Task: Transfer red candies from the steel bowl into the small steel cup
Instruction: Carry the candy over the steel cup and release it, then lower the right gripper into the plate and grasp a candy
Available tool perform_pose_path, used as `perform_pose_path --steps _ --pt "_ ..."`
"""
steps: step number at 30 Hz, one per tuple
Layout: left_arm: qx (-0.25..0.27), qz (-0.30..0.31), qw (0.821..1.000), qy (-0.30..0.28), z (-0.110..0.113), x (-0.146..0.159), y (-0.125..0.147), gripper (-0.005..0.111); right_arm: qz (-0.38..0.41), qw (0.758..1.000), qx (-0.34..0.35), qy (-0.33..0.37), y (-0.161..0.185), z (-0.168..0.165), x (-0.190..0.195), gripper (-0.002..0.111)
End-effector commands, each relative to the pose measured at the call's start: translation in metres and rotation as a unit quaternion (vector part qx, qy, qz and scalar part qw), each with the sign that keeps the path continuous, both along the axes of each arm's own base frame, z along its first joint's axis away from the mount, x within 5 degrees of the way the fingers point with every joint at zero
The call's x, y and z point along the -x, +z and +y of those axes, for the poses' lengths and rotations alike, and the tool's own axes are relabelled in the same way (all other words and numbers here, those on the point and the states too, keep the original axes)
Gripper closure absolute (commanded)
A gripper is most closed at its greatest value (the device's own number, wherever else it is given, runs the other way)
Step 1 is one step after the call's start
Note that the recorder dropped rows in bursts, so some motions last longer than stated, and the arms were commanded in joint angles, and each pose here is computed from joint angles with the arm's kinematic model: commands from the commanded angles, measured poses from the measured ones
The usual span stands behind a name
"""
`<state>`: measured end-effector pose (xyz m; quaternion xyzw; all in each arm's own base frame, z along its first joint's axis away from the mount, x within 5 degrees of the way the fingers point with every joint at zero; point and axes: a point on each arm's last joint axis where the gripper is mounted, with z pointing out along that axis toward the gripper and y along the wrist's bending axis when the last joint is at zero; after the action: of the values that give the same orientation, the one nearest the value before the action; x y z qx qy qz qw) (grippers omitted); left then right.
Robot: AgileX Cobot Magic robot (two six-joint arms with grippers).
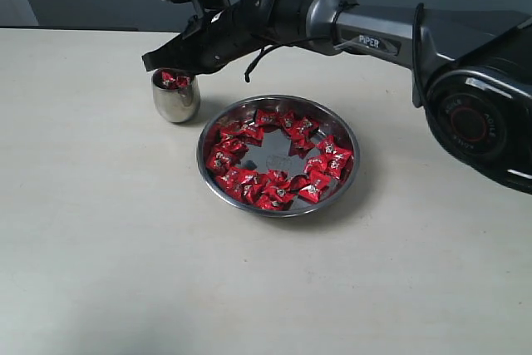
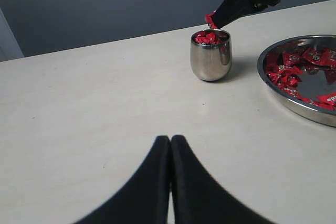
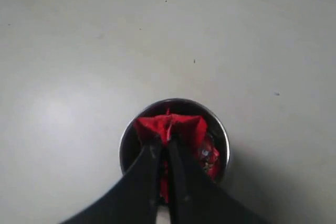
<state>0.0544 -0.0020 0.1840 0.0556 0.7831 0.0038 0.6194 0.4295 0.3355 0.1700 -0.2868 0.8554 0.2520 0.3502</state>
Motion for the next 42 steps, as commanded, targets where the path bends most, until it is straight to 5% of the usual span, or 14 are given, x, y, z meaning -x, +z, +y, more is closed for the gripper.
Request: perform_pose_path --steps 1,8,12,16,22,42 --pt "0.004 -0.007 1.000 -0.002 0.000 0.000 0.001 0.106 0.000 1.000 0.002 -0.002 -0.006 -0.001 -0.002 0.086" --pt "0.004 -0.007 1.000 -0.002 0.000 0.000 0.001 0.106 -0.002 1.000 0.000 -0.001 -0.002 -0.001 -0.002 0.081" --pt "0.004 -0.007 1.000 -0.002 0.000 0.000 0.001 0.106 -0.020 1.000 -0.005 0.012 0.031 -0.004 0.004 0.081" --pt "0.004 -0.007 1.000 -0.002 0.000 0.000 0.001 0.106 0.033 0.992 0.081 0.088 0.051 -0.016 0.027 0.081" --pt "0.004 -0.007 1.000 -0.002 0.000 0.000 0.001 0.106 0.121 0.957 0.246 0.092 0.037 -0.044 0.040 0.081" --pt "0.004 -0.007 1.000 -0.002 0.000 0.000 0.001 0.106 0.249 0.903 0.331 0.114 -0.018 -0.065 0.067 0.081"
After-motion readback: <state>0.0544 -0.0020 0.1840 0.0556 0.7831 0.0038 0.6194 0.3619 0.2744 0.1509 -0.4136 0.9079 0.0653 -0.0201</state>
